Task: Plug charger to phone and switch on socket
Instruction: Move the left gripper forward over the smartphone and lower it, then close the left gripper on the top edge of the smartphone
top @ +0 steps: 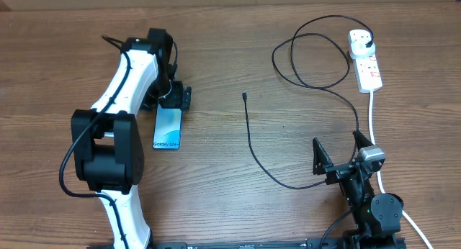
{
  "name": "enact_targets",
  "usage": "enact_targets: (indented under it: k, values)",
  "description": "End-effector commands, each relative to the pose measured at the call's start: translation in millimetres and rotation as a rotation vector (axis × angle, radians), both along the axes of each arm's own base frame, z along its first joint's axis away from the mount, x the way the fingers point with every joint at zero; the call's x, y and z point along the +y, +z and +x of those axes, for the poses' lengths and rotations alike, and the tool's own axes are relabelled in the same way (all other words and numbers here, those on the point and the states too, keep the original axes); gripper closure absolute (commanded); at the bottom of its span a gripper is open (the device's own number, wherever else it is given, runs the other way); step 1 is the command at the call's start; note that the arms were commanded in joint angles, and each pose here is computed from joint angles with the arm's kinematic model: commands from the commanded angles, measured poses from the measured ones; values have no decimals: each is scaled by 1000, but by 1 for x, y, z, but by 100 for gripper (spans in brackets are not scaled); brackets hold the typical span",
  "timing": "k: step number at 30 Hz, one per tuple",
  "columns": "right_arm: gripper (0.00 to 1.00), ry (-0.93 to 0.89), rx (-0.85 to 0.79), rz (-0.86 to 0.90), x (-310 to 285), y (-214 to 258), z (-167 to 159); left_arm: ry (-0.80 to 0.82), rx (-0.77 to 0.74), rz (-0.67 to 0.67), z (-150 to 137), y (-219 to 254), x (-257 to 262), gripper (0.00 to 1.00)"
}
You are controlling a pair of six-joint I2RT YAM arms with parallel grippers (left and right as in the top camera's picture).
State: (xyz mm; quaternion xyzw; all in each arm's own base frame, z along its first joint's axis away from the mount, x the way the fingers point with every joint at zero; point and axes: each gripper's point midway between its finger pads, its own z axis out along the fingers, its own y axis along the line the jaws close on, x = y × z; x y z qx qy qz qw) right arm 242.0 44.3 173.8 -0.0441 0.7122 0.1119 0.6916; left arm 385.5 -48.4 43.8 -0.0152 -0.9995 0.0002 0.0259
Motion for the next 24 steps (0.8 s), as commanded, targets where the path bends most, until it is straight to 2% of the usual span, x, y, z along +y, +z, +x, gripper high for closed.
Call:
enact_targets:
  k: [1, 8, 18, 24]
  values:
    - [0, -1, -3, 2, 0, -2, 0, -31, 30, 15, -10, -20, 6, 4]
    - [0, -1, -3, 2, 0, -2, 0, -33, 28, 13, -15, -39, 10, 2]
    - [0, -1, -3, 2, 0, -2, 0, -37, 33, 20, -16, -40, 27, 3]
    - [0, -1, -3, 3, 0, -2, 0, -49, 36, -68, -16, -40, 20, 3]
